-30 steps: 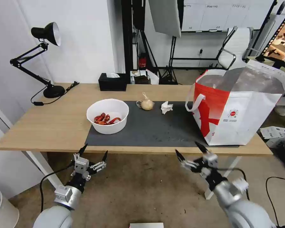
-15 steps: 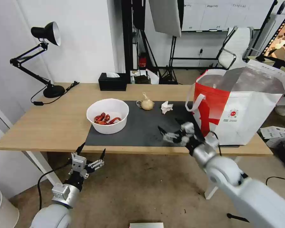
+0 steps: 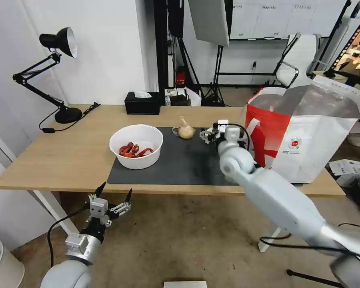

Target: Pick up the trash from the table and place it into the takeout bag.

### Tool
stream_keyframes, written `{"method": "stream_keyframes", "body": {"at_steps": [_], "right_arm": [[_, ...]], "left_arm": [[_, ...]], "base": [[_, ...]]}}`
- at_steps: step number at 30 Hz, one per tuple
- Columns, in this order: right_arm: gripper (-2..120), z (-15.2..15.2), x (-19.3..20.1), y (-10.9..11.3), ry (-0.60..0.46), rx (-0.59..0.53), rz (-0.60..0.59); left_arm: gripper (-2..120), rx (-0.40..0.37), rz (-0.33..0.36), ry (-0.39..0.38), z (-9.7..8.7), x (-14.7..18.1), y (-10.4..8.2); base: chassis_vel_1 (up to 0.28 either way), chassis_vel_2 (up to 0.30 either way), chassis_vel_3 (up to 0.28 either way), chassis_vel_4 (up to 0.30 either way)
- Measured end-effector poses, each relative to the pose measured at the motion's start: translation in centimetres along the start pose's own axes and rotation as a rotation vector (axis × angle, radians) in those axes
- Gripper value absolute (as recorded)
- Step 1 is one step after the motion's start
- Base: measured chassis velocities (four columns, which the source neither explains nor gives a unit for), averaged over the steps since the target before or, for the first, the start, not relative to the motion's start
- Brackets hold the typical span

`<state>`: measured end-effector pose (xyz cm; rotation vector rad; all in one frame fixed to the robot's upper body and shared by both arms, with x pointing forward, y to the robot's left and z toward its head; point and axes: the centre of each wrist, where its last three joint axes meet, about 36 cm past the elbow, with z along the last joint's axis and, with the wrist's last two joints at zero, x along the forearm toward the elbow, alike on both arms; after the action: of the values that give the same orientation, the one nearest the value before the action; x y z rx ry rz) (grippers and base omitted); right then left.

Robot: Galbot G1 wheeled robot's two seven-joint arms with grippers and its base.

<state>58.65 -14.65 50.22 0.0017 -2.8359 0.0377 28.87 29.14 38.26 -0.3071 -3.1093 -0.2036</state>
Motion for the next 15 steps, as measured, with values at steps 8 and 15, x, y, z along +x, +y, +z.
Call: {"method": "stream_keyframes", "body": {"at_steps": [8,15], "right_arm": [[100,-0.8,-3.1,1.1,0.106,0.001,0.079],[100,-0.7,-4.7,1.8,0.173,-0.008,0.069]], "left_arm": [[100,-0.005,0.025,0.022,0.3,-0.1,0.3],[100,0.003,0.022,0.022,0.1,-0.2,0.7]], "base": [[0.0,0.0,0.0,0.0],[0.0,0.0,0.0,0.0]]}}
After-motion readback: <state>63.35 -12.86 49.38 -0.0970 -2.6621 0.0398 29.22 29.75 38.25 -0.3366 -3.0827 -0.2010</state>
